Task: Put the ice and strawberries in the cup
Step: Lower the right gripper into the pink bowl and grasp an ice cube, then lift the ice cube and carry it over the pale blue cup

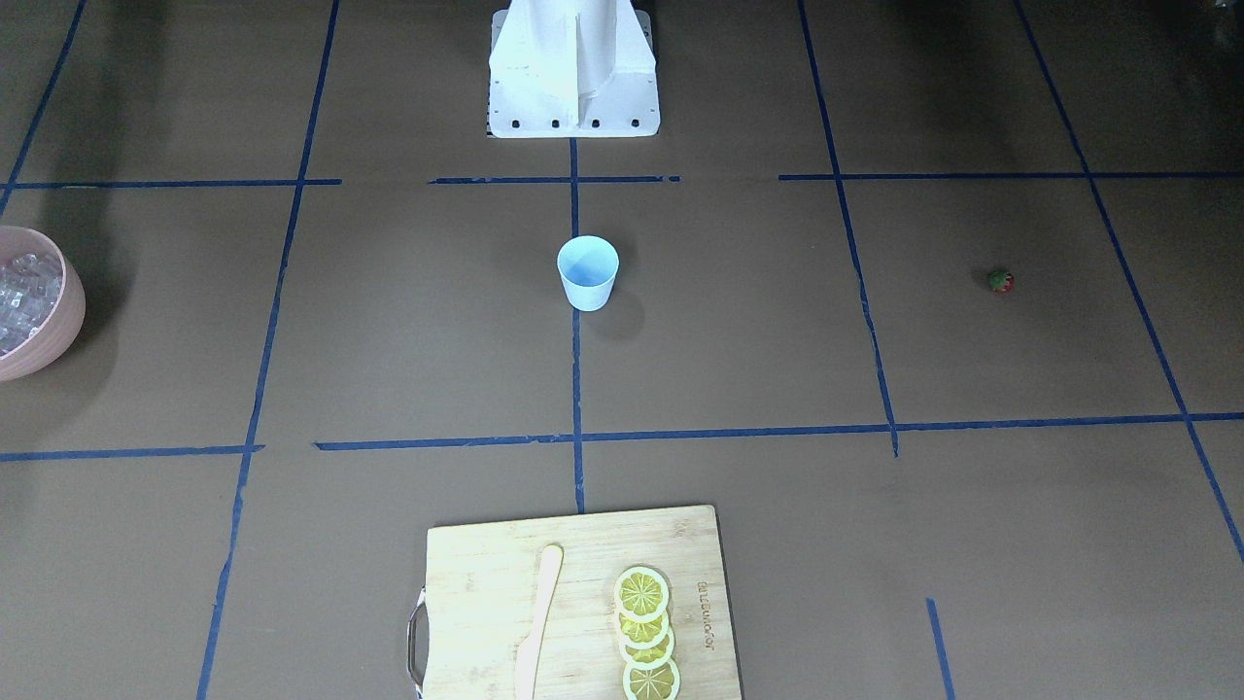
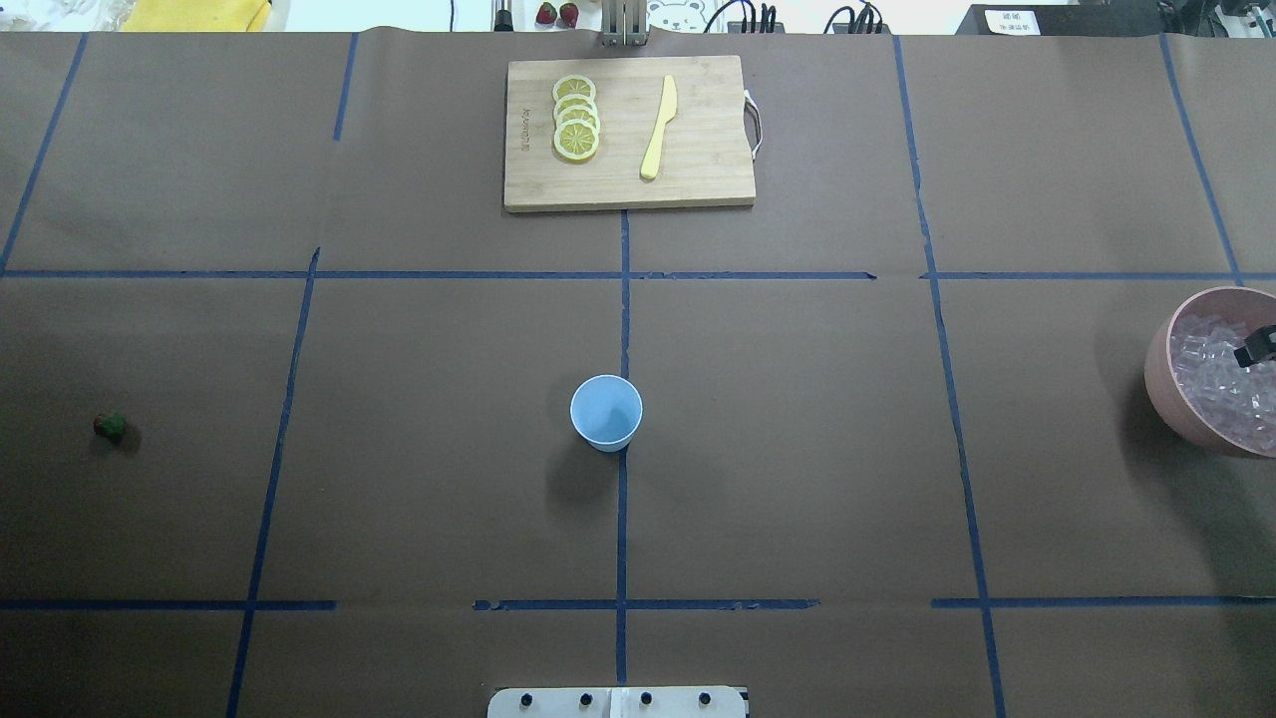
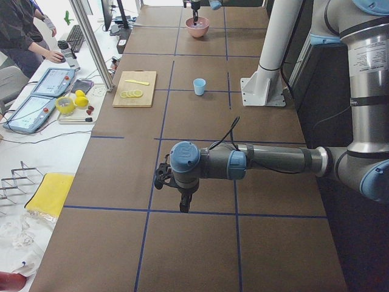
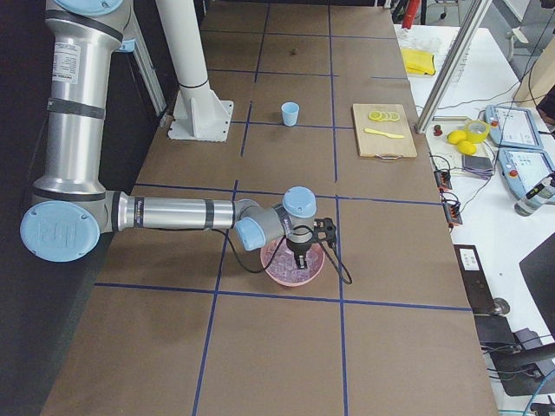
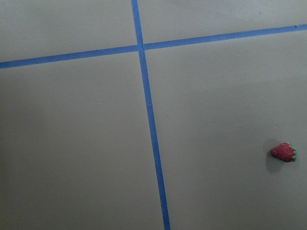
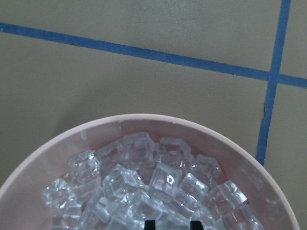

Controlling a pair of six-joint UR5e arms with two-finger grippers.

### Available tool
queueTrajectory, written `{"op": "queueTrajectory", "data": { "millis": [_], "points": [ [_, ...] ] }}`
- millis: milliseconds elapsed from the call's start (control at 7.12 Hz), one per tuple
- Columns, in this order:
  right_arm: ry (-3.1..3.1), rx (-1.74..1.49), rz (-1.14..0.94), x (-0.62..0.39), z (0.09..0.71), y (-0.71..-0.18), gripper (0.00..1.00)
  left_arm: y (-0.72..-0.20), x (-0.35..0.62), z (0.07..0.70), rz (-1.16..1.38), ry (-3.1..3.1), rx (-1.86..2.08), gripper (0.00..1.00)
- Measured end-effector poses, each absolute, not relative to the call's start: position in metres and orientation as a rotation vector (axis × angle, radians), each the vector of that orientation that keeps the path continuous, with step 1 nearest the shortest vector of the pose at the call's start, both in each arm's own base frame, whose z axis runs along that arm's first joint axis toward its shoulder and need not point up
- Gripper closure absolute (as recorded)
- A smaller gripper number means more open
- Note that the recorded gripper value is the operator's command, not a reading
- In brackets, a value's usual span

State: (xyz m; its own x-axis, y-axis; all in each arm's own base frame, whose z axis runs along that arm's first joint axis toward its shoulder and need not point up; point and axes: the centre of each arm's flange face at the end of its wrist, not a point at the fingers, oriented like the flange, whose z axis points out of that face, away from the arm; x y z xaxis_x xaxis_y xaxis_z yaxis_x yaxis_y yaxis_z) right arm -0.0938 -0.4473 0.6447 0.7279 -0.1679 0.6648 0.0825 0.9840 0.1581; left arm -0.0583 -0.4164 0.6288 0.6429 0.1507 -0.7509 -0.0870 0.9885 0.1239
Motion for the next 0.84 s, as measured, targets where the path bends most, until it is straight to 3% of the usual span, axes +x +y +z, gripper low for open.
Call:
{"op": "queueTrajectory", "data": {
  "millis": [562,843],
  "points": [
    [-0.754,0.140,-0.122,-0.084,0.629,-0.451,0.95,-0.417,-0.058,0.628,0.136,0.862,0.080,0.00],
    [-0.755,0.151,-0.085,-0.071,0.577,-0.469,0.95,-0.417,-0.058,0.628,0.136,0.862,0.080,0.00]
  ]
}}
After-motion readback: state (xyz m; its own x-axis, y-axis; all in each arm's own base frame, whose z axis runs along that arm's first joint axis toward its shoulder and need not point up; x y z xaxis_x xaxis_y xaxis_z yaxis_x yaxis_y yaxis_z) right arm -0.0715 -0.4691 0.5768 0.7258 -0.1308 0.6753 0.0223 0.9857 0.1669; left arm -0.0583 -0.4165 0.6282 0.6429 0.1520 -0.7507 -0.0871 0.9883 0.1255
